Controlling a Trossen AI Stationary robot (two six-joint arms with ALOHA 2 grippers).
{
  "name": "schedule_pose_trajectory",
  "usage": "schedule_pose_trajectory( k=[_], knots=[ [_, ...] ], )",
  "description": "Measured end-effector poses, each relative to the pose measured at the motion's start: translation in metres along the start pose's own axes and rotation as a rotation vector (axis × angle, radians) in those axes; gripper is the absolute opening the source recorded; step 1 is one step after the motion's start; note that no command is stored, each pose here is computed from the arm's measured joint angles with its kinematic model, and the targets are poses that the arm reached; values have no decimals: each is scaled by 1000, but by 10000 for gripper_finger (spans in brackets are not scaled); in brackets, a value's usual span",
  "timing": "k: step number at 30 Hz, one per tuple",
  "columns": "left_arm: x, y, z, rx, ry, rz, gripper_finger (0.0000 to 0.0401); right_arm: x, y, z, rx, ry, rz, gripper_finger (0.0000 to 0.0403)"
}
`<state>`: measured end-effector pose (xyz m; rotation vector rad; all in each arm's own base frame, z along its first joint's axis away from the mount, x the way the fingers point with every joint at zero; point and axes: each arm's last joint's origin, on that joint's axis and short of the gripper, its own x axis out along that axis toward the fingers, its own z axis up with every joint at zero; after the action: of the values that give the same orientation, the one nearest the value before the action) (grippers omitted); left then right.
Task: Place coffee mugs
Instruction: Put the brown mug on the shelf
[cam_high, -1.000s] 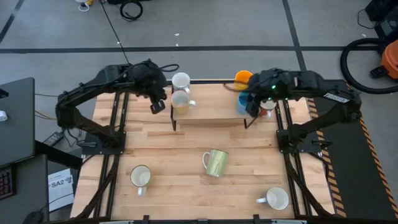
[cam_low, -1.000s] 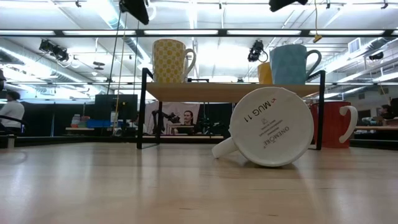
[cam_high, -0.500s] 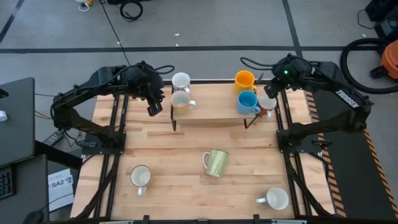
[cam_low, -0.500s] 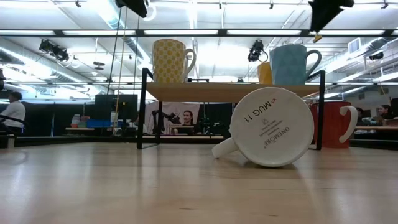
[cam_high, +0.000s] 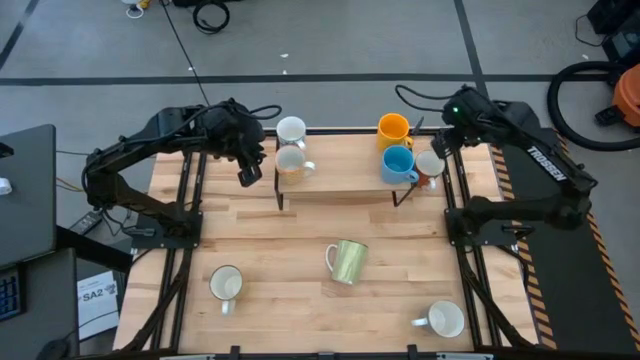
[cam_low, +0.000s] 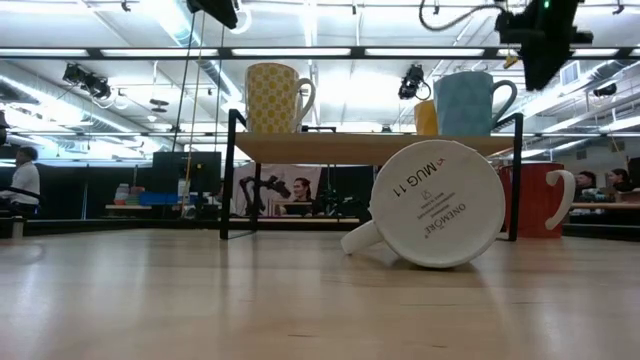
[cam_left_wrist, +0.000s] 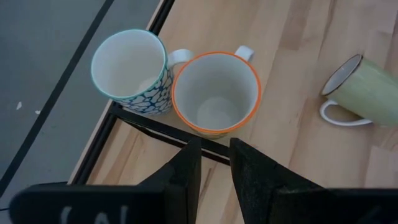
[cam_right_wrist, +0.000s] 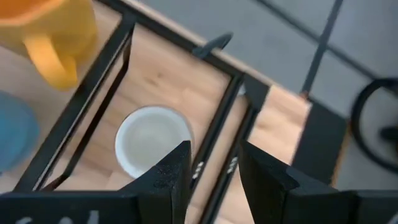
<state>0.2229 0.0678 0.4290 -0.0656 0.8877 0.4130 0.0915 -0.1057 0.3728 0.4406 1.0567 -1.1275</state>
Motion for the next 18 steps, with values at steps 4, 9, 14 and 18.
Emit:
schedule_pose_trajectory(
  k=[4, 9, 14, 18],
  knots=[
    [0, 0, 0, 0, 0, 0, 91, 24, -1, -4, 16, 73, 33, 137],
    [0, 0, 0, 0, 0, 0, 91, 50, -1, -9, 51, 125, 37, 137],
    [0, 0, 0, 0, 0, 0, 91, 66, -1, -15, 106, 159, 17, 137],
    [0, 0, 0, 0, 0, 0, 91, 77, -2, -21, 117, 198, 4, 137]
  ],
)
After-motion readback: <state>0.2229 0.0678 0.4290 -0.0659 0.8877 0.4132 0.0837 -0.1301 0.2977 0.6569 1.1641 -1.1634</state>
